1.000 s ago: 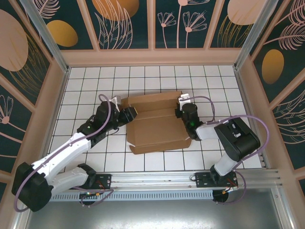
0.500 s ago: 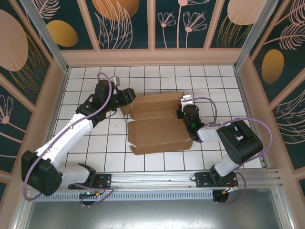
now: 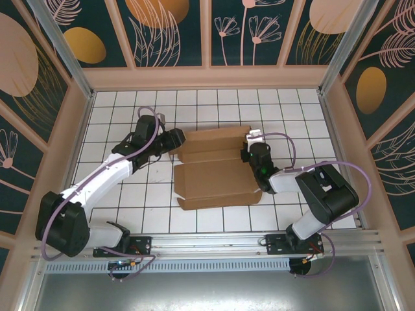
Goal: Fold the paper box
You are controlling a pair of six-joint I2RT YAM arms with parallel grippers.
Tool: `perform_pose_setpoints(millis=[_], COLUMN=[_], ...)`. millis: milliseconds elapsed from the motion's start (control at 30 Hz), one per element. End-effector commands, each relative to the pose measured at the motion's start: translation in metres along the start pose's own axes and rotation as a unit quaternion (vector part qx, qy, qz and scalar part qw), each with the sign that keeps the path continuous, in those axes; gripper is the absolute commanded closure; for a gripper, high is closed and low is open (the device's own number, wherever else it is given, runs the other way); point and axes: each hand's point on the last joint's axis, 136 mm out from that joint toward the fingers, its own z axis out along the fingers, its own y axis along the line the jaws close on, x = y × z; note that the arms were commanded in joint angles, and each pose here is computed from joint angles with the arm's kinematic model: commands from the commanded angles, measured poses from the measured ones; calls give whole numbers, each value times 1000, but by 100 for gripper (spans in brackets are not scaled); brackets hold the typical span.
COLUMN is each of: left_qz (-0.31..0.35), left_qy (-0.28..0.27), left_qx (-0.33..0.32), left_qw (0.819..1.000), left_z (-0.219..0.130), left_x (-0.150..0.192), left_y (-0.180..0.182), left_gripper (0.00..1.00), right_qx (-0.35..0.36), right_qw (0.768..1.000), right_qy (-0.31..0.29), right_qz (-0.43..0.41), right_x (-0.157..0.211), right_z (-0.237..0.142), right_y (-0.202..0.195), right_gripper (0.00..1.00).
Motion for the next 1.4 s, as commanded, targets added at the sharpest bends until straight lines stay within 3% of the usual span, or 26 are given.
perform_pose_setpoints(millis=[0, 100, 400, 633, 800, 1033, 1133, 1267, 1367], left_qz=[-13, -13, -6, -15, 13, 89, 108, 178, 174], left_qy=[22, 43, 79, 50, 1, -104, -173, -249, -284], left_qx=[-16, -22, 54, 24, -11, 20, -45, -37, -116], left_qw=[1000, 999, 995, 998, 1000, 990, 978, 951, 936], left_z=[14, 23, 22, 9, -12, -66, -85, -101, -104], left_x=[6, 13, 8, 2, -18, -50, -64, -62, -70], left_y=[12, 15, -27, -16, -8, -26, 2, 13, 51], left_gripper=[43, 44, 49, 47, 48, 47, 54, 54, 63], right_qx=[-2, -3, -3, 2, 7, -2, -9, -23, -33], right_qw=[1000, 1000, 1000, 1000, 1000, 1000, 999, 999, 999], right_qy=[-7, -5, -1, -3, -2, 5, 9, 17, 24], right_qz=[11, 11, 8, 11, 17, 28, 32, 33, 27], right_x=[-9, -8, -10, -14, -15, -15, -14, -10, -6], right_z=[-4, -3, 1, 1, 0, 3, 5, 9, 12], right_y=[1, 2, 3, 2, 0, -3, -4, -2, 2], right_gripper=[86, 86, 86, 86, 86, 86, 86, 86, 86])
